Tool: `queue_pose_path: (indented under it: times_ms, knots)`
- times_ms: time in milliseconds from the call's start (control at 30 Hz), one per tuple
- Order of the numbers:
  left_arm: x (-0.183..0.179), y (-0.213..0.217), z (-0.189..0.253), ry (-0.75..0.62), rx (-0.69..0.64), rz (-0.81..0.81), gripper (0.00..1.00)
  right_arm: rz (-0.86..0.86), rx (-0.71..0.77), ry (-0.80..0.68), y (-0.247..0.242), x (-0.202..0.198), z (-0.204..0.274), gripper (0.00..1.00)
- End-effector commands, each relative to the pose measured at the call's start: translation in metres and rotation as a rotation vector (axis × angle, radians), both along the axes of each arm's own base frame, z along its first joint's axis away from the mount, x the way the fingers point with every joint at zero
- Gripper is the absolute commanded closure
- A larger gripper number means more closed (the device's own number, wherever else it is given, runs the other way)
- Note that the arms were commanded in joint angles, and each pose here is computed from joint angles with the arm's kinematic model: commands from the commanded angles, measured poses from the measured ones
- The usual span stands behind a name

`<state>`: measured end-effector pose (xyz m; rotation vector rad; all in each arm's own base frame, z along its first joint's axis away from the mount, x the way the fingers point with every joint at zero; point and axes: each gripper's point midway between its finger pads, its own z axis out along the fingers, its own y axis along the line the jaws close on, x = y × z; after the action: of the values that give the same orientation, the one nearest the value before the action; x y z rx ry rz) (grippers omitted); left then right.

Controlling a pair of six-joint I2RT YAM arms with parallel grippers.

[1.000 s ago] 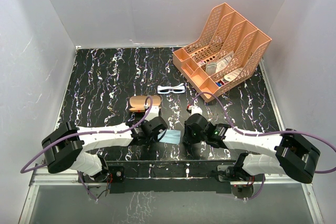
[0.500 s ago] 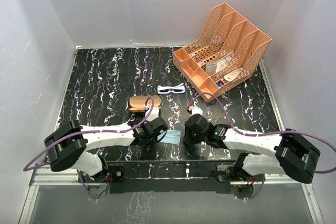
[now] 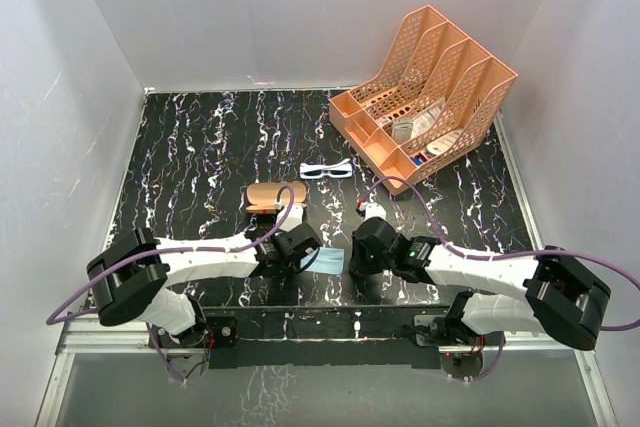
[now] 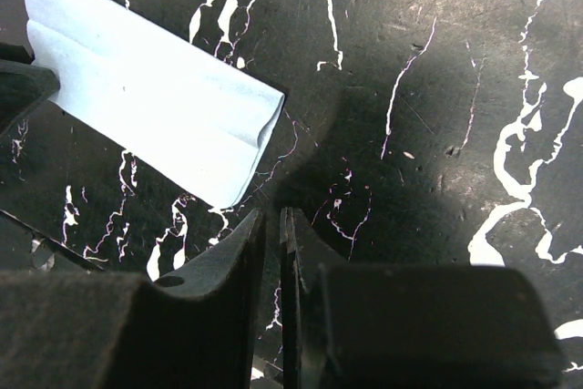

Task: Organize the sunglasses
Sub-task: Adjust the glasses cleaning cloth at the center of the board.

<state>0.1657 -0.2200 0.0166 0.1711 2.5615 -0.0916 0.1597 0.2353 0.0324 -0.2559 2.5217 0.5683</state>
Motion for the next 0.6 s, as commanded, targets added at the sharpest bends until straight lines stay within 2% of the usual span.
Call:
queue_pose_path:
  times_ms: [0, 400, 567]
  knots:
    - [-0.001, 0.002, -0.001, 0.016, 0.034, -0.001, 0.74, 0.003, 0.057, -0.043, 0.008, 0.005, 0.013, 0.88]
    - [-0.009, 0.01, -0.015, 0.056, 0.074, 0.003, 0.71, 0.007, 0.064, -0.042, 0.008, 0.003, 0.011, 0.88]
    - [-0.013, 0.009, -0.018, 0.076, 0.061, -0.008, 0.84, 0.006, 0.062, -0.04, 0.007, 0.003, 0.011, 0.88]
